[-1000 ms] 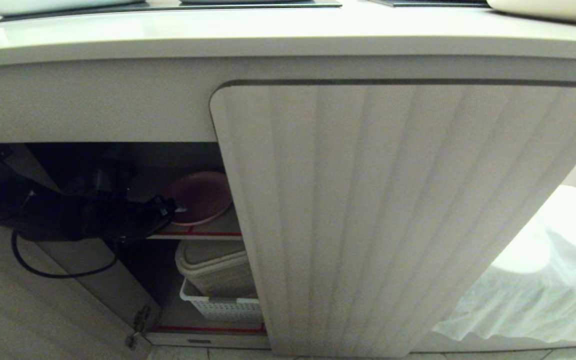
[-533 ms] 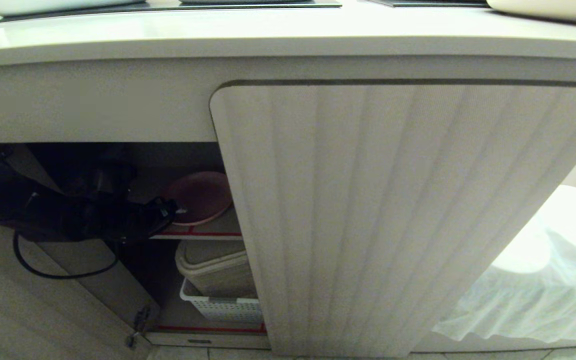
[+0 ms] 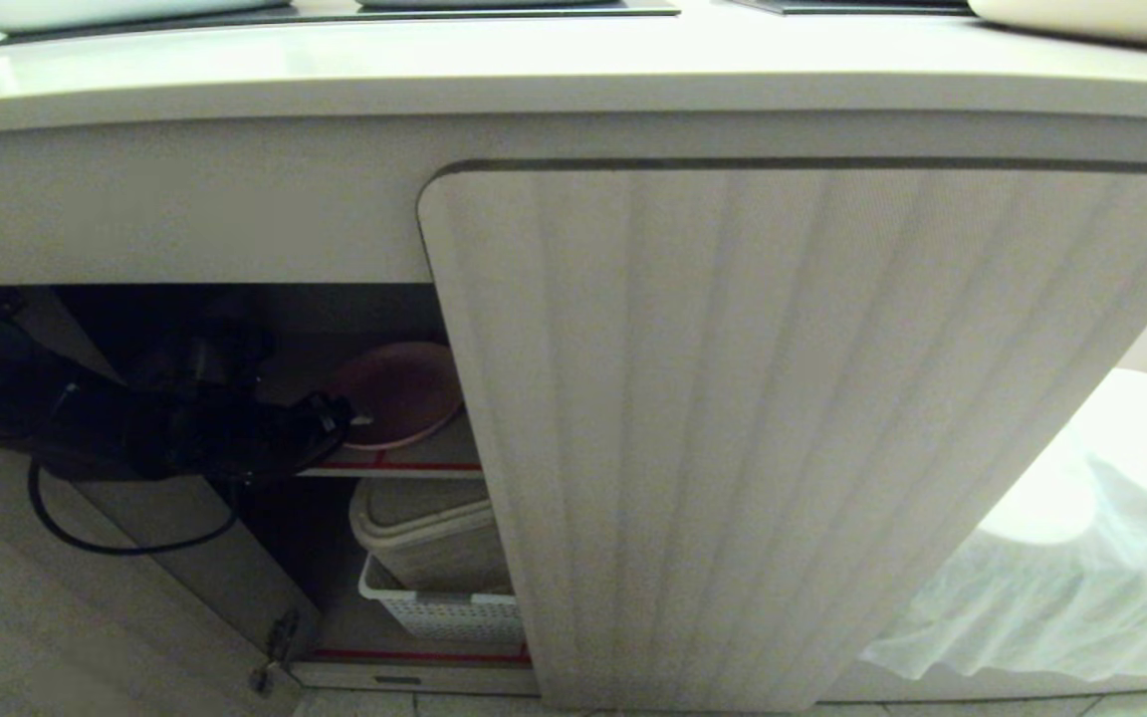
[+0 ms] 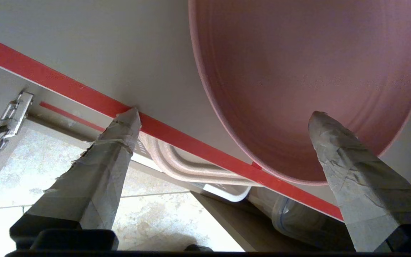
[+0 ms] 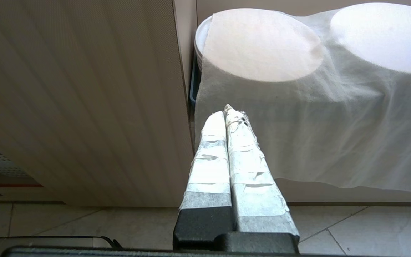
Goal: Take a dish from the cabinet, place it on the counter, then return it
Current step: Take the plate from the cabinet
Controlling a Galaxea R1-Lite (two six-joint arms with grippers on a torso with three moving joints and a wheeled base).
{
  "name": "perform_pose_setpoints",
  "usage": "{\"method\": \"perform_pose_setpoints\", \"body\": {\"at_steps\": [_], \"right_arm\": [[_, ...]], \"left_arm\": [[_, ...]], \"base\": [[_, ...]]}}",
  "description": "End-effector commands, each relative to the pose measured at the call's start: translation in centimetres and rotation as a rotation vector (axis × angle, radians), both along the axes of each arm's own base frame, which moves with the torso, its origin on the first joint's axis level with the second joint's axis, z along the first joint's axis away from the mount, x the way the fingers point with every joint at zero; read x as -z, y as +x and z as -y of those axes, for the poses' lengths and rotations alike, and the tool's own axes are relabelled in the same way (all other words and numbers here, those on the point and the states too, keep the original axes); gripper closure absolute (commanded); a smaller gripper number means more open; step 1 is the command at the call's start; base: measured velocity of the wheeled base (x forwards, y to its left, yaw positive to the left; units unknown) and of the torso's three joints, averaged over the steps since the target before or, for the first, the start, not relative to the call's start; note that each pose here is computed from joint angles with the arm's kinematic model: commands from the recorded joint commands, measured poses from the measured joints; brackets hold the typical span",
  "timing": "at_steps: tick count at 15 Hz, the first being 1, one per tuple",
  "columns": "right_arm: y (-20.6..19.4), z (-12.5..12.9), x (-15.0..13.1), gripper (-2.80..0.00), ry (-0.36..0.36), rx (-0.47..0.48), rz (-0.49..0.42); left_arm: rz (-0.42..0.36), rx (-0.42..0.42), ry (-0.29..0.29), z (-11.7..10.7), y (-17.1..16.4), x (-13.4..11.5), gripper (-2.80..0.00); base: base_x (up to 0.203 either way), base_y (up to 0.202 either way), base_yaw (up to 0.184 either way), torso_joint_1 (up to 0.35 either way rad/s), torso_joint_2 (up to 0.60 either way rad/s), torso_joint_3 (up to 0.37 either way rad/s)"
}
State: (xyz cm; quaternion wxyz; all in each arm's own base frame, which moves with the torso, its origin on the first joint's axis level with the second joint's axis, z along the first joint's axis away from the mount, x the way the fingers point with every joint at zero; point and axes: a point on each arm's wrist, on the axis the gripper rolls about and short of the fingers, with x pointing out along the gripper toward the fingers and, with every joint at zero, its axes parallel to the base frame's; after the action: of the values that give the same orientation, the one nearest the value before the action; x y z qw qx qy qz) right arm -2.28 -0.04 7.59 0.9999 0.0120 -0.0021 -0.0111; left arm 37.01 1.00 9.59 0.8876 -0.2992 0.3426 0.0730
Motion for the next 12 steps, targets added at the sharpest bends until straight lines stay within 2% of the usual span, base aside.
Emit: {"method": "perform_pose_setpoints", "body": {"at_steps": [1,12], "right_arm": [[0.0,0.0,-0.01,0.0,0.001,0.001,0.001],[0.0,0.0,-0.01,0.0,0.001,-0.001,0.001]], "left_arm": [[0.006,0.001,-0.002,0.08,0.15,-0.09,-2.8],[0.006,-0.002,-0.002,-0.03,0.18,-0.06,-2.8]], "base": [[0.0,0.0,0.0,0.0,0.0,0.0],[0.0,0.0,0.0,0.0,0.0,0.0]]}}
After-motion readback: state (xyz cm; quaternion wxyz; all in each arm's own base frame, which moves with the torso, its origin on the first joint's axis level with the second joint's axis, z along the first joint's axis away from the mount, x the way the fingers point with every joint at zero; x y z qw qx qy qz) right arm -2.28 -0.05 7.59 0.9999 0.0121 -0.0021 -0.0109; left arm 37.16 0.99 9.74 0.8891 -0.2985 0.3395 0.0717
